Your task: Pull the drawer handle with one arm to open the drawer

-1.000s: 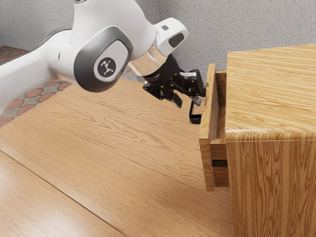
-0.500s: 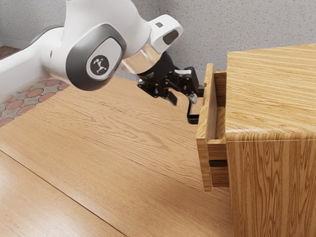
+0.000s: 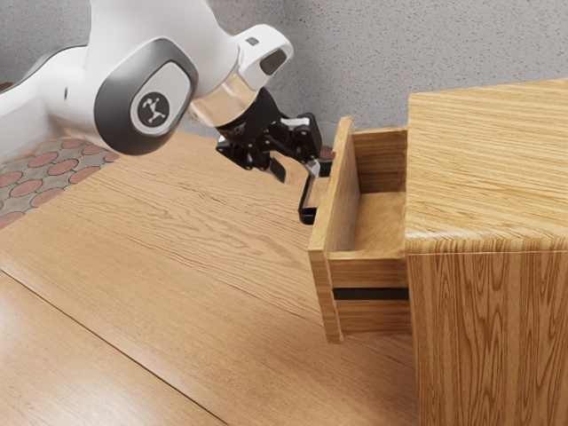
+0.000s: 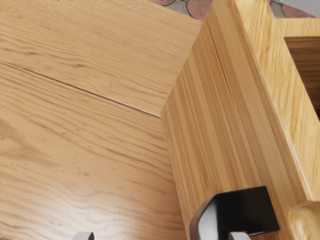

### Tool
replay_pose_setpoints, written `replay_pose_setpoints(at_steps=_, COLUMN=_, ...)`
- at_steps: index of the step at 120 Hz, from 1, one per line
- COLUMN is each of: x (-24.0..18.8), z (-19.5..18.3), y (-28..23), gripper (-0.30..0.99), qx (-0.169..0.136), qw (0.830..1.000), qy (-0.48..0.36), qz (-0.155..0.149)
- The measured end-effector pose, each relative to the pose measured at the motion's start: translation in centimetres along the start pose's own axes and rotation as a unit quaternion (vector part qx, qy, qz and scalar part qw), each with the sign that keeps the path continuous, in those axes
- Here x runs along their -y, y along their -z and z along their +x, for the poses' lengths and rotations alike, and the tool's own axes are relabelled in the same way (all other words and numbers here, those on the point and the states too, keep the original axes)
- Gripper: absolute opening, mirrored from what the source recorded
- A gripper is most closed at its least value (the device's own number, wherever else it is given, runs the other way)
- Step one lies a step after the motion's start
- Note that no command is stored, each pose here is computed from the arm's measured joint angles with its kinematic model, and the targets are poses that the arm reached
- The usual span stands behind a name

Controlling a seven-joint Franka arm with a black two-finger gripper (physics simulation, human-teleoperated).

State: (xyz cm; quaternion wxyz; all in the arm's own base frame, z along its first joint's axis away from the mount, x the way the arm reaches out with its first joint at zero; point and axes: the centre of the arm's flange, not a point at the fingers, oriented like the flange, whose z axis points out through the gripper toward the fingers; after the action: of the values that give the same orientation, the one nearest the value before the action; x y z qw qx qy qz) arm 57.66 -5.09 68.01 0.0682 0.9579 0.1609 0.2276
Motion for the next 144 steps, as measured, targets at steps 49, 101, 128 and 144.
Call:
replay_pose_setpoints(at_steps=49, x=1.0, z=0.1, y=0.5, gripper=0.31, qx=0.001, qw=1.0, qy=0.009, qz=0.007)
replay_pose_setpoints(at_steps=101, x=2.0, z=-1.8, y=1.8, gripper=0.31, qx=0.0, qw=1.0, qy=0.013, qz=0.018)
replay_pose_setpoints(at_steps=128, x=3.0, z=-2.6, y=2.7, gripper=0.31, qx=-0.004, qw=1.0, qy=0.021, qz=0.023)
replay_pose_setpoints(at_steps=144, x=3.5, z=-3.2, y=3.2, gripper=0.31, qx=-0.006, qw=0.999, qy=0.024, qz=0.025)
